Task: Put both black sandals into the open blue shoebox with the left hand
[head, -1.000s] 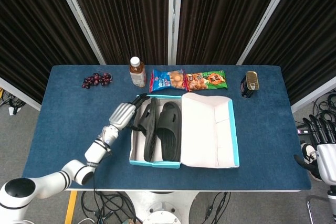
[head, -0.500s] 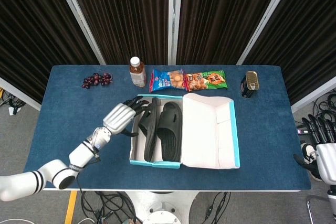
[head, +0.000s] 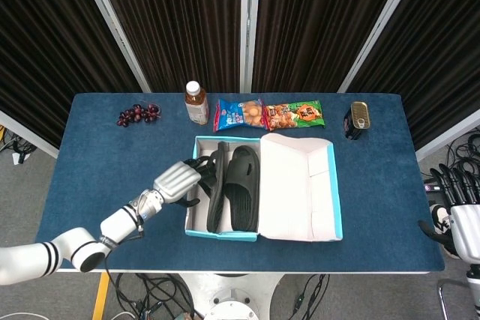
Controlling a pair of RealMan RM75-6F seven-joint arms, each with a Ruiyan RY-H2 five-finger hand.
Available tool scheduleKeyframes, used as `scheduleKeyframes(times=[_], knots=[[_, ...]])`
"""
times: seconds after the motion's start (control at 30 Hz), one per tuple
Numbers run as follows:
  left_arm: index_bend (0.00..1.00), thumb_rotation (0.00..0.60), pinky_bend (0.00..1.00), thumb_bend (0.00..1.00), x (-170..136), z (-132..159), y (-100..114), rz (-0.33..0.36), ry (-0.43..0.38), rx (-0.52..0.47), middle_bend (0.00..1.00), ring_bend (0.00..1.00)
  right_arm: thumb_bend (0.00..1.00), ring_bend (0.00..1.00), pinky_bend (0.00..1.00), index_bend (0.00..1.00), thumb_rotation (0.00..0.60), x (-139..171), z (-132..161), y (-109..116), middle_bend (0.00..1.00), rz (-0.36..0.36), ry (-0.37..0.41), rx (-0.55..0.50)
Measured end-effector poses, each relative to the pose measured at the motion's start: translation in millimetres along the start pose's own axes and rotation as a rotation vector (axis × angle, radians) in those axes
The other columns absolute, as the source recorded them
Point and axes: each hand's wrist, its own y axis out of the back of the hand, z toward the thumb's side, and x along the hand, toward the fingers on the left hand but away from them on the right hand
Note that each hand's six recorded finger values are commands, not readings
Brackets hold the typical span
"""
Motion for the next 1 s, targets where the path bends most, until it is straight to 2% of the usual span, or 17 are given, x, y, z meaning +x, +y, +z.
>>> scheduleKeyframes(times=[0.3, 0.43, 0.63, 0.77, 0.87, 1.0], knots=[[0.28, 0.600, 0.21, 0.28, 5.2, 1.9, -22.6, -0.065, 0.010, 0.017, 0.18, 0.00, 0.05, 0.00, 0.03, 0.00, 0.600, -0.4, 0.3, -0.7, 0.05, 0.003, -0.001, 0.001], [0.28, 0.600, 0.21, 0.28, 4.8, 4.6, -19.0, -0.045, 0.008, 0.000, 0.18, 0.00, 0.05, 0.00, 0.03, 0.00, 0.600, -0.4, -0.2, 0.0, 0.05, 0.000, -0.004, 0.001], [0.28, 0.600, 0.21, 0.28, -5.6, 2.5, 9.1, 0.073, 0.010, -0.099, 0.18, 0.00, 0.05, 0.00, 0.03, 0.00, 0.600, -0.4, -1.0, -0.2, 0.05, 0.002, -0.005, -0.001], [0.28, 0.600, 0.21, 0.27, -21.6, -11.7, 31.4, 0.166, 0.034, -0.162, 0.18, 0.00, 0.05, 0.00, 0.03, 0.00, 0.600, -0.8, -2.9, -1.8, 0.05, 0.008, -0.009, -0.010], [0.28, 0.600, 0.21, 0.27, -40.3, -33.1, 44.8, 0.240, 0.089, -0.190, 0.19, 0.02, 0.05, 0.00, 0.03, 0.00, 0.600, -1.1, -5.4, -4.2, 0.05, 0.019, -0.015, -0.025], [0.28, 0.600, 0.21, 0.26, -74.3, -76.7, 52.9, 0.339, 0.240, -0.189, 0.19, 0.04, 0.06, 0.00, 0.03, 0.00, 0.600, -2.4, -9.9, -11.3, 0.05, 0.053, -0.023, -0.062]])
